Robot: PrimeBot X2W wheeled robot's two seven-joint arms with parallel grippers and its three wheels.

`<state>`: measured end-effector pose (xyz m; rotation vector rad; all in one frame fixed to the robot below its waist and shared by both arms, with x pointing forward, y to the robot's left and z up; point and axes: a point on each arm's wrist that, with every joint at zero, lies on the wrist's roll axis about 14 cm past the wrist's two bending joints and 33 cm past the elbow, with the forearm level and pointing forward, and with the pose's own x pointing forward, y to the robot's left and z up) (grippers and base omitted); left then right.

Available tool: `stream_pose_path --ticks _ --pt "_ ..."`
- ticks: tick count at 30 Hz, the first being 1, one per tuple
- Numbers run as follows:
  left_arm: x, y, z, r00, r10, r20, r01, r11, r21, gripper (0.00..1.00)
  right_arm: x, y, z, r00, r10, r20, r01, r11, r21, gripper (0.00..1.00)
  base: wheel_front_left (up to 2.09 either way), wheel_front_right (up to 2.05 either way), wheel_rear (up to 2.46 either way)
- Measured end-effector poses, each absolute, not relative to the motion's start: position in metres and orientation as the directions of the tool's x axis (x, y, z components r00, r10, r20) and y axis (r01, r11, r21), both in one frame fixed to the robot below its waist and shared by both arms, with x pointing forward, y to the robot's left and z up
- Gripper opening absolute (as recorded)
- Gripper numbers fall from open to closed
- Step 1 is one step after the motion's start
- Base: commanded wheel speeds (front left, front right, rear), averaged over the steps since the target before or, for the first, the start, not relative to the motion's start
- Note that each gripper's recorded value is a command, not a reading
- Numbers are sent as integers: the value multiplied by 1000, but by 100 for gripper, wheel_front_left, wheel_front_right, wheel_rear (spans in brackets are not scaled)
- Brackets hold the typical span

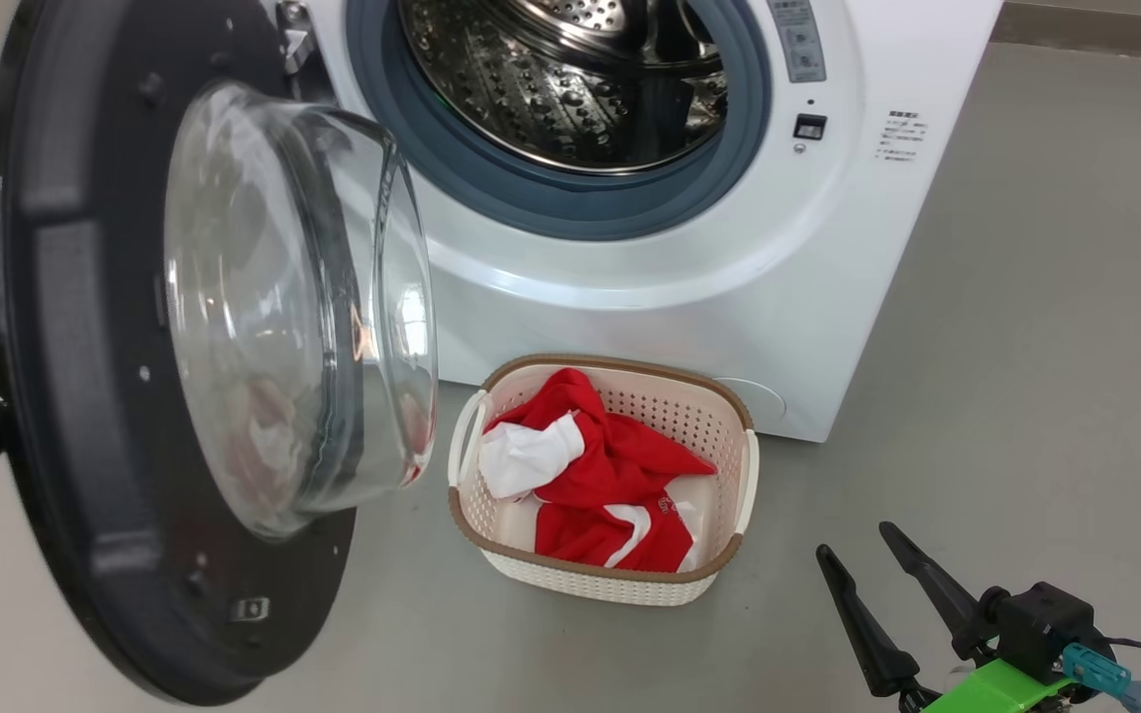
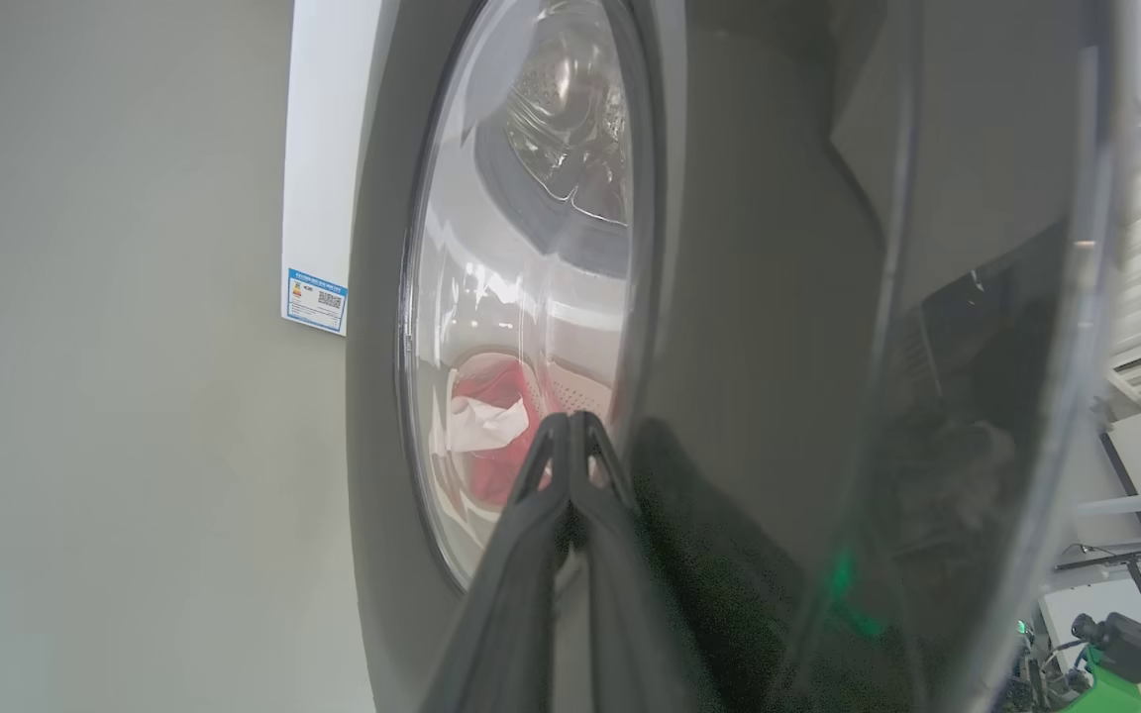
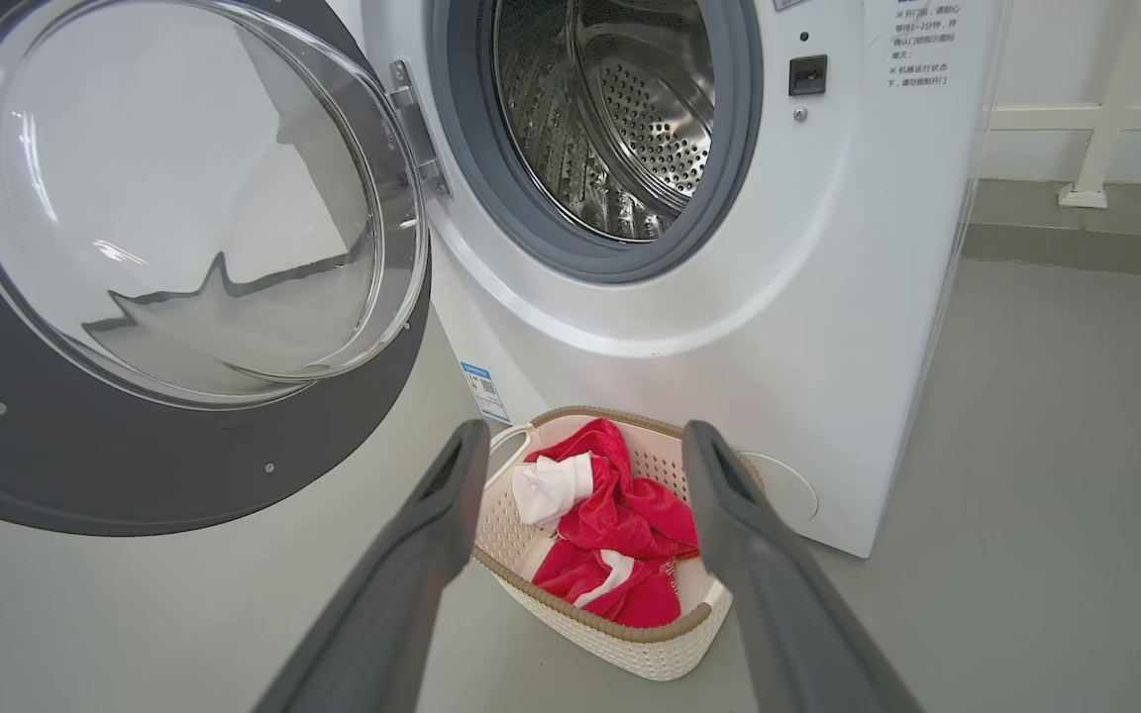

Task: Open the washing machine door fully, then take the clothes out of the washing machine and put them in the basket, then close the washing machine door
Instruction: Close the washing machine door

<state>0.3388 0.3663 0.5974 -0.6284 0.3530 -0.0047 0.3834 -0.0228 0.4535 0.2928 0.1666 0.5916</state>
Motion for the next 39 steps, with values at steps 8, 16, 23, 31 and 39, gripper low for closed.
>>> stream_pose_path --ticks 8,16,23,31,39 --pt "360 321 602 930 -231 -287 32 827 -562 0 383 -36 454 841 537 -71 -491 811 317 100 0 0 0" --pt "378 279 605 918 -318 -237 146 826 -544 0 382 -47 453 859 507 -74 -461 828 318 100 0 0 0" --pt "393 249 605 911 -368 -187 212 806 -552 0 383 -59 451 877 475 -79 -429 845 320 100 0 0 0" --pt "402 236 608 909 -388 -156 247 799 -548 0 385 -66 450 886 456 -84 -409 854 321 100 0 0 0" --pt "398 246 613 929 -350 -118 234 805 -545 0 385 -62 454 883 464 -72 -422 851 313 100 0 0 0"
